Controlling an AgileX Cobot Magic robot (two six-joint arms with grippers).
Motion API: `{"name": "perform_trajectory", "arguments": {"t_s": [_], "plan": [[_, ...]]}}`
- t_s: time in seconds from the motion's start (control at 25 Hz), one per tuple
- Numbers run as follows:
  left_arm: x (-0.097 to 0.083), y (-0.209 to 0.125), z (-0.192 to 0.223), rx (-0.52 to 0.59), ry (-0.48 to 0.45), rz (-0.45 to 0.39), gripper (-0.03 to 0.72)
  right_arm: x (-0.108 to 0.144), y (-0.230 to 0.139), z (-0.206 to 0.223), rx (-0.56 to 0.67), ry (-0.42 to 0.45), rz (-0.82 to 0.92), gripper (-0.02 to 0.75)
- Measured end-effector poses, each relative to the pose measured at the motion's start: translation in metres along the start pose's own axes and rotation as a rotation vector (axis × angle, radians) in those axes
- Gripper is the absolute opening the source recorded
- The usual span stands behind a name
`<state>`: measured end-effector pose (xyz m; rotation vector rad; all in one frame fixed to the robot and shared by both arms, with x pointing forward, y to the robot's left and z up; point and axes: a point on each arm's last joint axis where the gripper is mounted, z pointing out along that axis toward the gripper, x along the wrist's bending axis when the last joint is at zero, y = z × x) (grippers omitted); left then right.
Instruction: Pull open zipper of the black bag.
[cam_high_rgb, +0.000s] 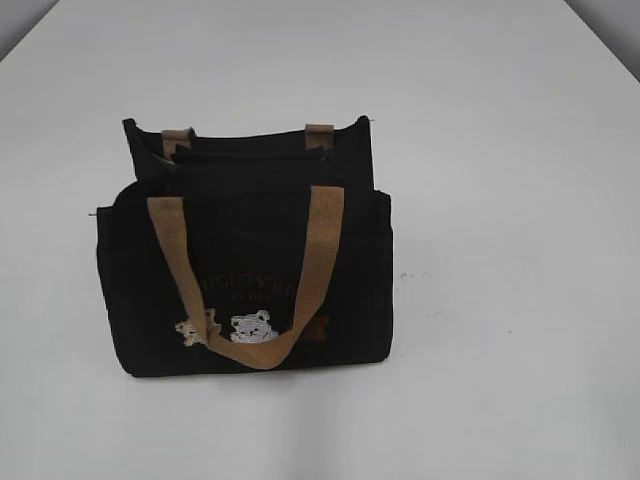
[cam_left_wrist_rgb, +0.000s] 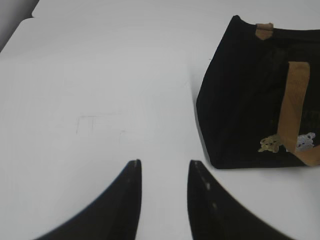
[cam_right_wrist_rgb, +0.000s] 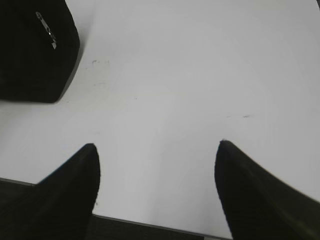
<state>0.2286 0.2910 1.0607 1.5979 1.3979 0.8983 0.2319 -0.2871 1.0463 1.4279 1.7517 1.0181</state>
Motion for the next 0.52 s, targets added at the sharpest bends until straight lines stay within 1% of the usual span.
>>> {"name": "perform_trajectory", "arguments": {"t_s": [0.24,0.44,0.52], "plan": [[0.0000,0.0000,-0.0001,0.000,0.000,0.000,0.239,-0.0009,-0.0002,0.0000,0.003,-0.010,0.005,0.557],[0.0000,0.0000,-0.0001,0.000,0.000,0.000,0.239,-0.0067,-0.0011,-0.0001,0.009,-0.074,0.049,0.557],[0.0000,0.0000,-0.0001,0.000,0.000,0.000,0.239,-0.0073,-0.0011,-0.0002,0.009,-0.080,0.056,0.557]]}}
